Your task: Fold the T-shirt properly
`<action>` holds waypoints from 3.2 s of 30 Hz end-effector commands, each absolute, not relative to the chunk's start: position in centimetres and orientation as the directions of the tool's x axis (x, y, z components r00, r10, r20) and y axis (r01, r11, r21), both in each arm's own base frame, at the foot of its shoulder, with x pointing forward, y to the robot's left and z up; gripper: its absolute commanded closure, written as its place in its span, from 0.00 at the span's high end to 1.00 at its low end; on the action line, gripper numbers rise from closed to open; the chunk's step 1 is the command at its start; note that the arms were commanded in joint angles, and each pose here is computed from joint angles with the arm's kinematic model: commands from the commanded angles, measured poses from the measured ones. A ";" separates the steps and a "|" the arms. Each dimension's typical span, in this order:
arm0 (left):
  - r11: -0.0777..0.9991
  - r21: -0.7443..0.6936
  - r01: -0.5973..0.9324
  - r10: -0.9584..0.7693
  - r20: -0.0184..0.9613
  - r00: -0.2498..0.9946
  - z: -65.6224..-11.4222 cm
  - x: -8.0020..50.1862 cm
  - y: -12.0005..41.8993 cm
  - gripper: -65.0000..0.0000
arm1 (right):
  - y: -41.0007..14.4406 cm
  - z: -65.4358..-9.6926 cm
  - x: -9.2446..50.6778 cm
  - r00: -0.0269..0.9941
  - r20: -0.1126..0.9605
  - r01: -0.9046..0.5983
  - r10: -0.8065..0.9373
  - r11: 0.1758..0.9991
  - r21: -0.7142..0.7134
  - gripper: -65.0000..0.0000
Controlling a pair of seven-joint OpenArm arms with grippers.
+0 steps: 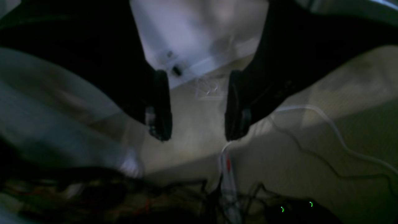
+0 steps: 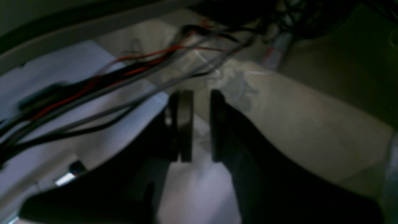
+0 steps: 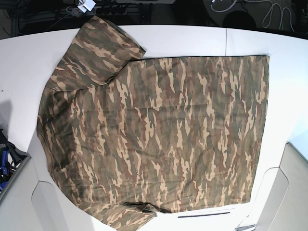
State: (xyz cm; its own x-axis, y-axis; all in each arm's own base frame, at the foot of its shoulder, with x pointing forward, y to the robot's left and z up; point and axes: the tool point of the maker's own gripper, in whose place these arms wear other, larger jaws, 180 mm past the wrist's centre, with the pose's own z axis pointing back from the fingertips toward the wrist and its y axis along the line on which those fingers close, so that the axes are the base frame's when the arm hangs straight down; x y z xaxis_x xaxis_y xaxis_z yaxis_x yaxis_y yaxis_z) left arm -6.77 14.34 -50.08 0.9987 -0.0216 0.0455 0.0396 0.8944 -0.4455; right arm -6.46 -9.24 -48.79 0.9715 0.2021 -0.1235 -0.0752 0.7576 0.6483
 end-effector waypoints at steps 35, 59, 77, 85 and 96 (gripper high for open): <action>0.975 -0.222 0.013 0.132 0.622 0.772 -33.3 9.1 26.9 0.57 | -21.8 -35.8 14.6 0.833 0.551 -0.169 -0.051 0.925 0.341 0.49; 0.968 -0.219 -0.122 0.237 0.642 0.729 -37.1 14.2 36.5 0.60 | -14.7 -42.7 14.1 0.920 0.384 -0.166 -0.081 0.808 0.566 0.49; 0.956 -0.281 -0.088 0.245 0.592 0.768 -40.2 16.2 34.5 0.60 | -12.5 -42.8 14.0 0.918 0.382 -0.162 -0.107 0.778 0.607 0.49; 0.935 -0.354 -0.009 0.209 0.532 0.820 -42.1 16.1 30.2 0.60 | -12.4 -42.7 14.0 0.918 0.382 -0.161 -0.109 0.776 0.610 0.49; 0.932 -0.361 0.011 0.201 0.544 0.815 -42.2 16.6 29.5 0.07 | -12.4 -42.7 14.0 0.918 0.382 -0.161 -0.109 0.776 0.610 0.18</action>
